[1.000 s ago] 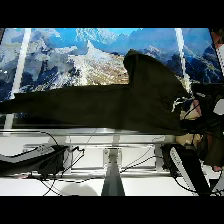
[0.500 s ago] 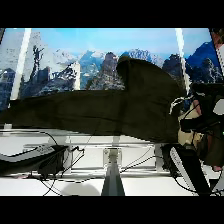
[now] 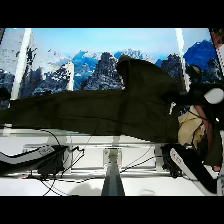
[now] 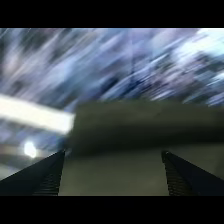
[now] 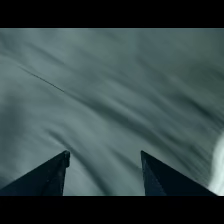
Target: Fold the clothes and pants, and hang the long-sleeved shirts on hangers.
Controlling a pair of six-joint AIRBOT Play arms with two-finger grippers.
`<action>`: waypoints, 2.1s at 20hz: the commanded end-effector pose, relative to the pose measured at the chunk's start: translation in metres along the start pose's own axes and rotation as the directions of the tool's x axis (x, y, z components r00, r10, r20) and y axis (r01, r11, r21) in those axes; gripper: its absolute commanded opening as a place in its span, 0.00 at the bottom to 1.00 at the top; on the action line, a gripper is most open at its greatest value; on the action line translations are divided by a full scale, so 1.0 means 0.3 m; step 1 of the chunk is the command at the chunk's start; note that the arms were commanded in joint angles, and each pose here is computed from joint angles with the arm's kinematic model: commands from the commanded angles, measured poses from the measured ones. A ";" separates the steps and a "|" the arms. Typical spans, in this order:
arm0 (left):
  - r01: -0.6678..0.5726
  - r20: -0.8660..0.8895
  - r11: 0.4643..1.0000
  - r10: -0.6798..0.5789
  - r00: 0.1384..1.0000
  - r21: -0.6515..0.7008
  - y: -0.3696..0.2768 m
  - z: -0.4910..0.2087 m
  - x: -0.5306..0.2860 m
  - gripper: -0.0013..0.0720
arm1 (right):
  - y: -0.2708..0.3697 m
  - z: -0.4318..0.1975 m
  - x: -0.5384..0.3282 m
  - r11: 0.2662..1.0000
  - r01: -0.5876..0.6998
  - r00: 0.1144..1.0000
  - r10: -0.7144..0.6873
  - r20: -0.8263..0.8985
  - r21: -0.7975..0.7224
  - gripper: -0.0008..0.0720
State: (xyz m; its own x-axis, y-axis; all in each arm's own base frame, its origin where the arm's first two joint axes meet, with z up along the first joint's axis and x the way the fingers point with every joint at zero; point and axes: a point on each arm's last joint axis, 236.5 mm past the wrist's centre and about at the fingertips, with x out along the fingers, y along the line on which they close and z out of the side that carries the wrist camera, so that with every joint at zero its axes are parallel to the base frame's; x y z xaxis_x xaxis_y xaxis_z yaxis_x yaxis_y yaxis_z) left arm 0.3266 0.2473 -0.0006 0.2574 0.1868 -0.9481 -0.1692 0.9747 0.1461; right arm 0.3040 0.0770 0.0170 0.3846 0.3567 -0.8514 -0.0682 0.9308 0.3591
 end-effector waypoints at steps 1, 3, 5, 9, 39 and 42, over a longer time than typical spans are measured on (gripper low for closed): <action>0.047 0.122 0.994 -0.059 0.991 0.094 -0.194 0.165 -0.012 0.96 | 0.265 0.196 0.203 0.983 -0.143 0.986 0.151 0.064 -0.111 0.71; 0.089 0.199 0.994 -0.098 0.975 0.056 -0.295 0.249 -0.028 0.96 | 0.404 0.302 0.318 0.974 -0.177 0.978 0.190 0.084 -0.141 0.71; 0.112 0.249 0.991 -0.127 0.960 0.073 -0.371 0.303 -0.043 0.96 | 0.506 0.371 0.430 0.970 -0.218 0.972 0.226 0.062 -0.111 0.71; 0.119 0.270 0.985 -0.150 0.951 0.125 -0.451 0.334 -0.055 0.96 | 0.628 0.513 0.560 0.947 -0.321 0.944 0.321 0.081 -0.012 0.86; 0.560 0.329 0.829 -0.526 0.785 -0.012 -0.821 0.402 -0.152 0.96 | 1.001 0.853 -0.222 0.886 -0.341 0.798 0.450 0.401 -0.315 0.06; 0.613 0.246 0.789 -0.604 0.758 0.048 -1.025 0.365 -0.118 0.96 | 0.799 0.788 -0.157 0.926 -0.062 0.923 0.196 0.332 -0.373 0.06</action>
State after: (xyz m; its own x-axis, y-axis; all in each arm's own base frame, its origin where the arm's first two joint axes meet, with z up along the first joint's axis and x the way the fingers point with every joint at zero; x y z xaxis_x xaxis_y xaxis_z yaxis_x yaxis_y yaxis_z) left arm 0.4716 0.0043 0.0272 0.5738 -0.3138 -0.7565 0.0194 0.9287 -0.3704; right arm 0.5000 0.3062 0.2603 0.6507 0.6362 -0.4145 -0.4602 0.7646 0.4512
